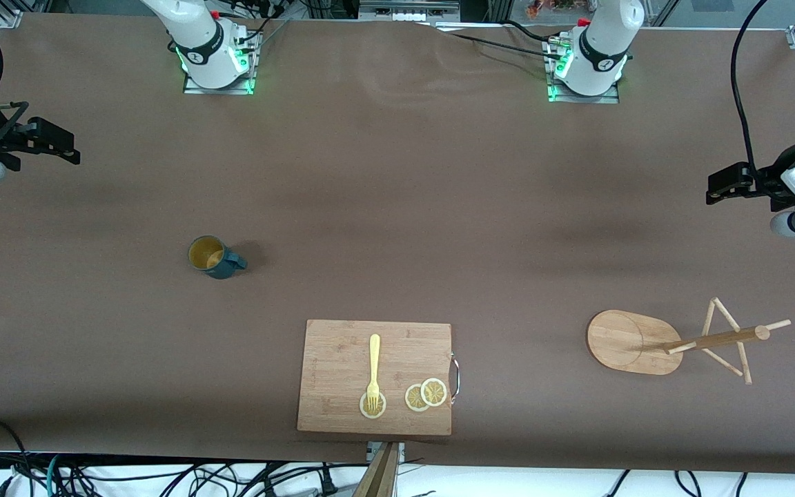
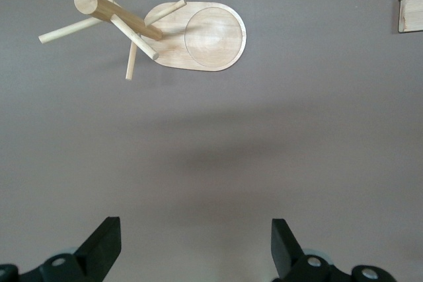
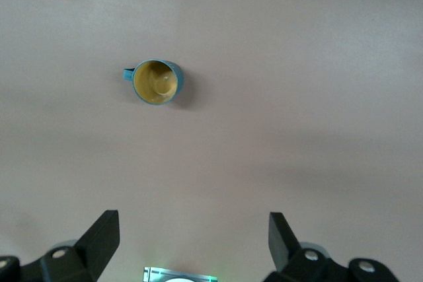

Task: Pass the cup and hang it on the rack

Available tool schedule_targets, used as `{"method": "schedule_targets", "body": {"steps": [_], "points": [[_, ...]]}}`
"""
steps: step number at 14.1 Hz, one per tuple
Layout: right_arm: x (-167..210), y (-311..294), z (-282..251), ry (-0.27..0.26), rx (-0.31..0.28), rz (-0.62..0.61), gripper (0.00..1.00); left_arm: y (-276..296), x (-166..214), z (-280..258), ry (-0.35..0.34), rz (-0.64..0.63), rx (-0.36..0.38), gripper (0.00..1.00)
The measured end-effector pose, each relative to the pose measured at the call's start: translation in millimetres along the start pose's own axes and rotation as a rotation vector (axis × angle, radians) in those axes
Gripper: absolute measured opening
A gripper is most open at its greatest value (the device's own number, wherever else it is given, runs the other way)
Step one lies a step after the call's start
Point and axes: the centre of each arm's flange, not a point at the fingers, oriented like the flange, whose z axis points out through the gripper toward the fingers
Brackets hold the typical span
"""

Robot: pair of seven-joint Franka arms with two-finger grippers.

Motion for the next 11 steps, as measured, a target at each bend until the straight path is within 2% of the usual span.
{"method": "schedule_targets", "body": {"steps": [3, 6, 8, 11], "points": [[3, 0, 2, 0.007, -0.001, 0.000, 1.00, 0, 0, 0, 0.000, 0.000, 0.000, 1.00], [10, -2, 15, -0.017, 0.003, -0.009, 1.00, 0, 0, 0, 0.000, 0.000, 0.000, 1.00], [17, -4, 33, -0.062, 0.011, -0.017, 1.00, 0, 0, 0, 0.000, 0.000, 0.000, 1.00], [34, -14, 74, -0.161, 0.025, -0.040, 1.00, 0, 0, 0, 0.000, 0.000, 0.000, 1.00]]}}
